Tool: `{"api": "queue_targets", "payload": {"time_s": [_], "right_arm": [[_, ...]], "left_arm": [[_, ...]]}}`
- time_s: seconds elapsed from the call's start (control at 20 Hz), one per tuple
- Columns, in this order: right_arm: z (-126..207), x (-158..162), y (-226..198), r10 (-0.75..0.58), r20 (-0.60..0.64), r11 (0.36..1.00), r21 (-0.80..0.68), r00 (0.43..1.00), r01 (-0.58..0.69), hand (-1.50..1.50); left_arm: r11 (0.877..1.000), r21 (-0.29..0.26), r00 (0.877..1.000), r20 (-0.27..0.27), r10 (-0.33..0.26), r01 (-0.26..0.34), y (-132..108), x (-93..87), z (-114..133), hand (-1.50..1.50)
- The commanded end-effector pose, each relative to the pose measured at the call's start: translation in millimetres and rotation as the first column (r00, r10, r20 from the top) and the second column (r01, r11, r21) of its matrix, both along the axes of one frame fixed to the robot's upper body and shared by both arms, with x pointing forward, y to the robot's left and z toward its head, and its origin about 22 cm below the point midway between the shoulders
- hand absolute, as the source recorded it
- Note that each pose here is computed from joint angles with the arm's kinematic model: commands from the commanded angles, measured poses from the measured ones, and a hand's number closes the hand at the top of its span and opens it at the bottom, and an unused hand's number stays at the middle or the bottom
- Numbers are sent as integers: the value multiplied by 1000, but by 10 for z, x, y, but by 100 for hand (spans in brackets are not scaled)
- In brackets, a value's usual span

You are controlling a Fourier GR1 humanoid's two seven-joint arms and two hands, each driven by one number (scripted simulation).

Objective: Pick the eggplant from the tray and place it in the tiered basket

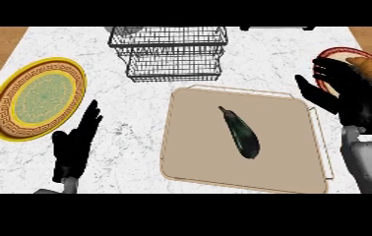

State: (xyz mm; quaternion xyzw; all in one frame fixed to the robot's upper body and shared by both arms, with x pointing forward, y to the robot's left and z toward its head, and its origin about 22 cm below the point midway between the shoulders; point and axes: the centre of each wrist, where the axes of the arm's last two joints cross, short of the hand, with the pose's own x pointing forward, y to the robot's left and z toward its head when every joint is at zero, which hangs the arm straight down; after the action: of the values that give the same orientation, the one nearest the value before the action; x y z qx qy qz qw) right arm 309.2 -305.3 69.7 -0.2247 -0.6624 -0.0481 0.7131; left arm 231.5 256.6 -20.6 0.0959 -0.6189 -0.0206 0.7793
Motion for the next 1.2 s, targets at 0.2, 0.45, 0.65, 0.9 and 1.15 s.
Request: {"api": "queue_targets", "payload": {"time_s": [0.2,0.45,0.65,0.9,1.15], "right_arm": [[130,-343,91,-188,30,974,135,982,182,-150],[472,-345,25,24,-262,999,-17,965,-29,-150],[755,-261,247,142,-458,972,-103,878,-211,-150],[1051,-269,451,124,-642,886,-272,757,-376,-150],[1234,-167,799,28,-680,848,-372,733,-378,-150]], "left_arm": [[998,24,998,-36,52,-51,-47,-178,-372,0],[998,28,997,-37,62,-61,46,-221,-335,0],[998,34,998,-35,44,-43,46,-227,-292,0],[999,11,999,-12,38,-38,-155,-179,-324,0],[1000,8,999,-30,26,-26,-97,-115,-292,0]]}}
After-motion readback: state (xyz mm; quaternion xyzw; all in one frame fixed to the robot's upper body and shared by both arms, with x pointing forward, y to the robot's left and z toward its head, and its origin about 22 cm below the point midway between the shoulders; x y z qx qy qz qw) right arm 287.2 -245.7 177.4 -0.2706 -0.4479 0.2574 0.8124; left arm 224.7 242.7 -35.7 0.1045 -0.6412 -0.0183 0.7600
